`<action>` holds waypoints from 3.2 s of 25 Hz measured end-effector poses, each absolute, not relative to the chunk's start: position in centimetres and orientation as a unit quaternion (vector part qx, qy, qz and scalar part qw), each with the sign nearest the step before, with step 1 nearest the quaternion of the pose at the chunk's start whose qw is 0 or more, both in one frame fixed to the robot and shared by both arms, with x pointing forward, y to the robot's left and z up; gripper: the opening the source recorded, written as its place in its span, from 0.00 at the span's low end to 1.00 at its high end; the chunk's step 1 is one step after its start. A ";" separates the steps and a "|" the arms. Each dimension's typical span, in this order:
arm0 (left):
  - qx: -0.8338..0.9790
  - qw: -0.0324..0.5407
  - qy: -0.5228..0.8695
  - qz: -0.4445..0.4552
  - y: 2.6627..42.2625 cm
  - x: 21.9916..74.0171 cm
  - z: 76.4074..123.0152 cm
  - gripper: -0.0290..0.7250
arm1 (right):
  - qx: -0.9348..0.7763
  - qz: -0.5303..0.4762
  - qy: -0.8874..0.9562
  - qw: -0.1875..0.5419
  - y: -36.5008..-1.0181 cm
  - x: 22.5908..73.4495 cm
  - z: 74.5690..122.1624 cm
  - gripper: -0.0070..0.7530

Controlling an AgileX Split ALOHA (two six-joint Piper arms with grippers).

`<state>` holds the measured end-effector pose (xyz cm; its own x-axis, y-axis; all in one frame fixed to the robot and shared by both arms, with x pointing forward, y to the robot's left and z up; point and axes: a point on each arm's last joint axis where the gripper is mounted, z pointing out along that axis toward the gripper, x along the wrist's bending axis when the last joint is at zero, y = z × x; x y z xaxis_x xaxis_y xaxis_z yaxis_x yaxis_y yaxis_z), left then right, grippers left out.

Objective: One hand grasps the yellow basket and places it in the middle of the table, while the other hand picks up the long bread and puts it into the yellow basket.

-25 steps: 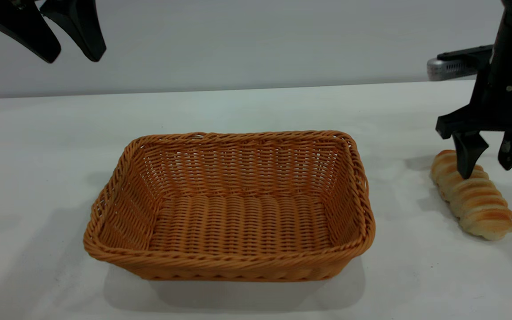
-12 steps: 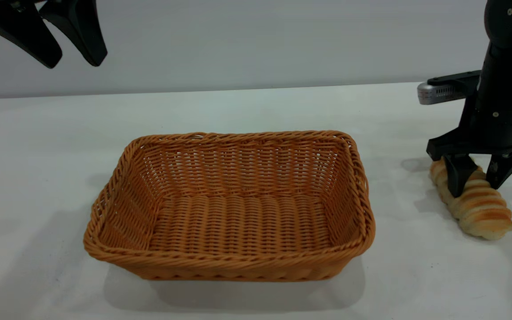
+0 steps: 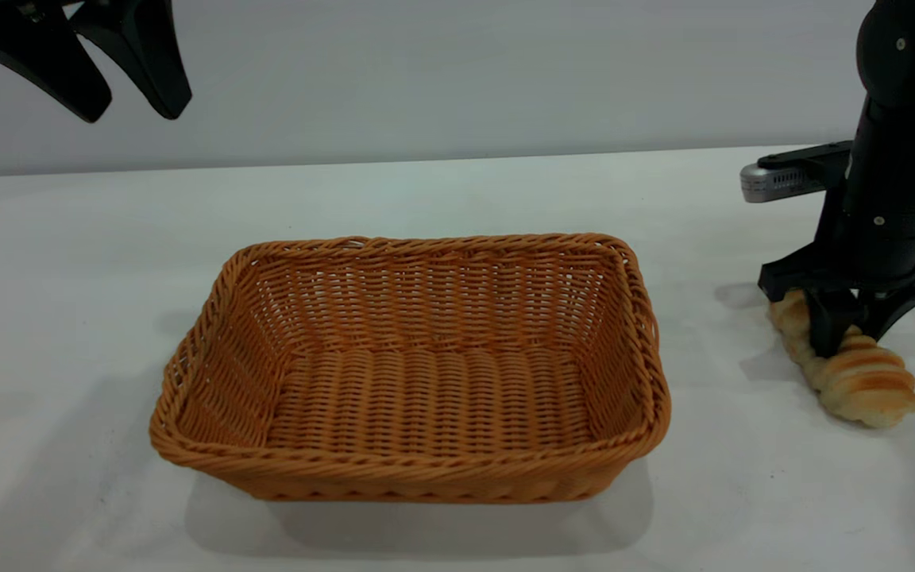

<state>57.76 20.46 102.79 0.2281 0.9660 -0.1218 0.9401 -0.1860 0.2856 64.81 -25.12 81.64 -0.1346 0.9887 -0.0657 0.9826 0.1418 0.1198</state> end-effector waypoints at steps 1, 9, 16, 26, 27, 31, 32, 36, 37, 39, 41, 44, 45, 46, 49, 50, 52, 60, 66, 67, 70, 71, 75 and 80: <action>0.769 0.151 0.620 0.043 20.5 57.8 102.8 0.81 | 0.652 0.022 0.755 0.066 -25.1 64.8 81.6 0.23; 0.769 0.152 0.620 0.043 20.5 57.8 102.8 0.81 | 0.638 0.004 0.766 0.075 -25.1 64.7 81.7 0.11; 0.769 0.152 0.620 0.043 20.5 57.8 102.8 0.81 | 0.633 0.011 0.767 0.104 -25.7 64.7 86.2 0.10; 0.769 0.154 0.619 0.045 20.5 57.8 102.8 0.81 | 0.624 0.109 0.765 0.118 -23.1 63.3 95.8 0.09; 0.769 0.154 0.619 0.045 20.5 57.8 102.8 0.81 | 0.615 0.123 0.771 0.113 -22.1 63.0 96.6 0.09; 0.769 0.153 0.619 0.045 20.5 57.8 102.8 0.81 | 0.569 0.167 0.799 0.095 -17.8 61.5 98.5 0.09; 0.769 0.152 0.619 0.044 20.5 57.8 102.8 0.81 | 0.554 0.173 0.810 0.090 -16.6 61.1 98.7 0.09; 0.770 0.155 0.618 0.047 20.5 57.5 103.3 0.81 | 0.504 0.186 0.840 0.072 -12.0 59.3 98.4 0.09; 0.770 0.159 0.617 0.050 20.6 57.4 103.7 0.81 | 0.493 0.189 0.846 0.069 -10.9 58.9 98.2 0.09; 0.770 0.170 0.612 0.064 20.8 56.8 105.0 0.81 | 0.473 0.196 0.856 0.068 -9.2 58.3 97.7 0.09; 0.769 0.182 0.607 0.079 21.1 56.1 106.5 0.81 | 0.455 0.200 0.865 0.067 -7.5 57.7 96.9 0.09; 0.767 0.202 0.600 0.104 21.5 54.6 109.0 0.81 | 0.434 0.209 0.874 0.069 -5.4 57.1 95.5 0.09; 0.767 0.208 0.598 0.109 21.7 54.1 109.8 0.81 | 0.429 0.213 0.875 0.071 -4.8 57.1 94.9 0.09; 0.766 0.214 0.596 0.113 21.8 53.5 110.5 0.81 | 0.427 0.217 0.875 0.072 -4.4 57.1 94.4 0.09; 0.764 0.225 0.592 0.121 22.2 52.0 112.2 0.81 | 0.426 0.219 0.874 0.075 -3.9 57.5 92.6 0.13; 0.764 0.226 0.591 0.122 22.3 51.5 112.5 0.81 | 0.427 0.218 0.874 0.076 -3.9 57.6 92.2 0.15; 0.764 0.229 0.590 0.124 22.5 50.7 113.0 0.81 | 0.428 0.213 0.875 0.074 -3.9 57.8 91.3 0.24; 0.766 0.220 0.593 0.117 23.4 47.1 111.5 0.81 | 0.429 0.209 0.876 0.072 -3.9 57.8 90.6 0.61; 0.763 0.229 0.591 0.126 24.3 43.8 110.8 0.81 | 0.411 0.206 0.884 0.081 -3.9 57.8 90.8 0.64; 0.761 0.235 0.590 0.131 24.5 43.2 110.9 0.81 | 0.406 0.207 0.886 0.085 -4.0 57.9 91.1 0.64; 0.756 0.255 0.585 0.147 25.0 41.3 111.1 0.81 | 0.387 0.211 0.891 0.104 -4.3 57.8 92.8 0.64; 0.753 0.263 0.583 0.153 25.1 40.6 111.3 0.81 | 0.379 0.212 0.894 0.114 -4.4 57.7 93.6 0.64; 0.745 0.289 0.576 0.174 25.8 38.2 111.3 0.81 | 0.356 0.210 0.898 0.148 -5.3 57.4 96.7 0.64; 0.738 0.309 0.569 0.190 26.5 35.2 110.6 0.81 | 0.376 0.202 0.887 0.177 -8.0 57.5 100.4 0.64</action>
